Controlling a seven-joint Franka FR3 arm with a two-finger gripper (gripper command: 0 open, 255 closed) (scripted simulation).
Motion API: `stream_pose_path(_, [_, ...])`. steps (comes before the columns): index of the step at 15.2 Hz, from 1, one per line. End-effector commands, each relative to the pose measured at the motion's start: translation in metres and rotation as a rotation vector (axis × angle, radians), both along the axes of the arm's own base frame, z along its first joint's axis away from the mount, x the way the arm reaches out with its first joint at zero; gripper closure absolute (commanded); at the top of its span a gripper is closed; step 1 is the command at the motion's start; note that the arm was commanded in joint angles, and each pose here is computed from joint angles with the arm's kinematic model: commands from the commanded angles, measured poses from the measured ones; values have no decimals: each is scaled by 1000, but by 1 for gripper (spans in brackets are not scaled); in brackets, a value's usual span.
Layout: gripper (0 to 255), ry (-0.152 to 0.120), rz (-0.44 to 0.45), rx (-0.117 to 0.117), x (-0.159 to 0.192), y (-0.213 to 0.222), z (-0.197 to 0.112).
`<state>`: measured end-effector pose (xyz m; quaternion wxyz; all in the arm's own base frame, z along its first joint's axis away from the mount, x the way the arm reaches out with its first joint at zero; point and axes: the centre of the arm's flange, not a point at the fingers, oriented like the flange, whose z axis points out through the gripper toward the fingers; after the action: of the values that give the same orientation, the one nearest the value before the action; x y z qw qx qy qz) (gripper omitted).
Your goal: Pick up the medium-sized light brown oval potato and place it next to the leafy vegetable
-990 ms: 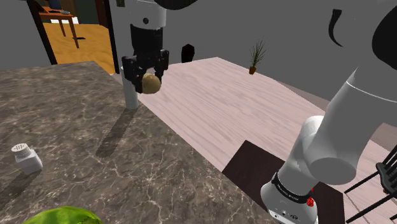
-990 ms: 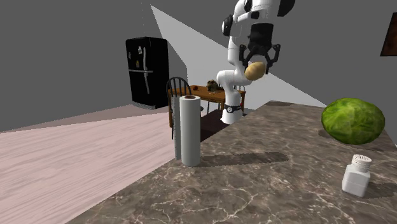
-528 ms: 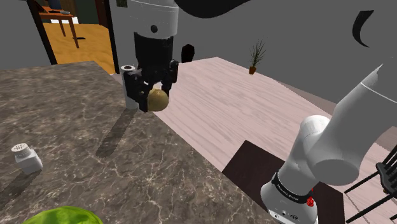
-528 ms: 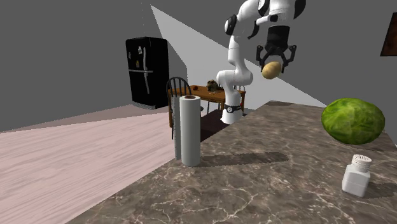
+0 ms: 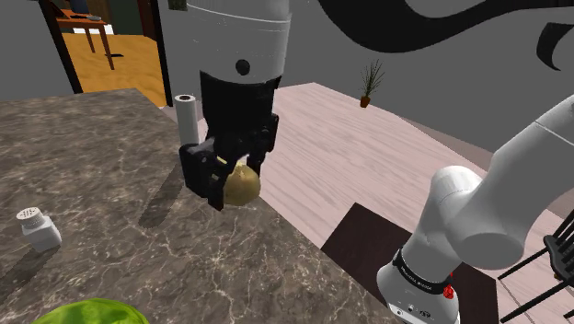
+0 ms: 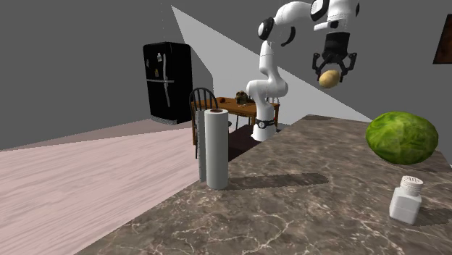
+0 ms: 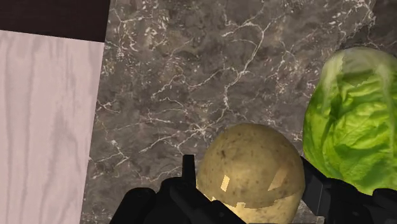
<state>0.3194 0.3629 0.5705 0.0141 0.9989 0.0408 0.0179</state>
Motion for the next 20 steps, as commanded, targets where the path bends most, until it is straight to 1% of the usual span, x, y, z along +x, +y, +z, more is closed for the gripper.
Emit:
stream_pose_path(1, [255, 0, -1, 0, -20, 12, -1])
stream_pose_path(15, [255, 0, -1, 0, -178, 108, -1])
stream_pose_path(16, [255, 0, -1, 0, -196, 119, -1])
stream_pose_path(20, [255, 0, -1, 0, -196, 119, -22])
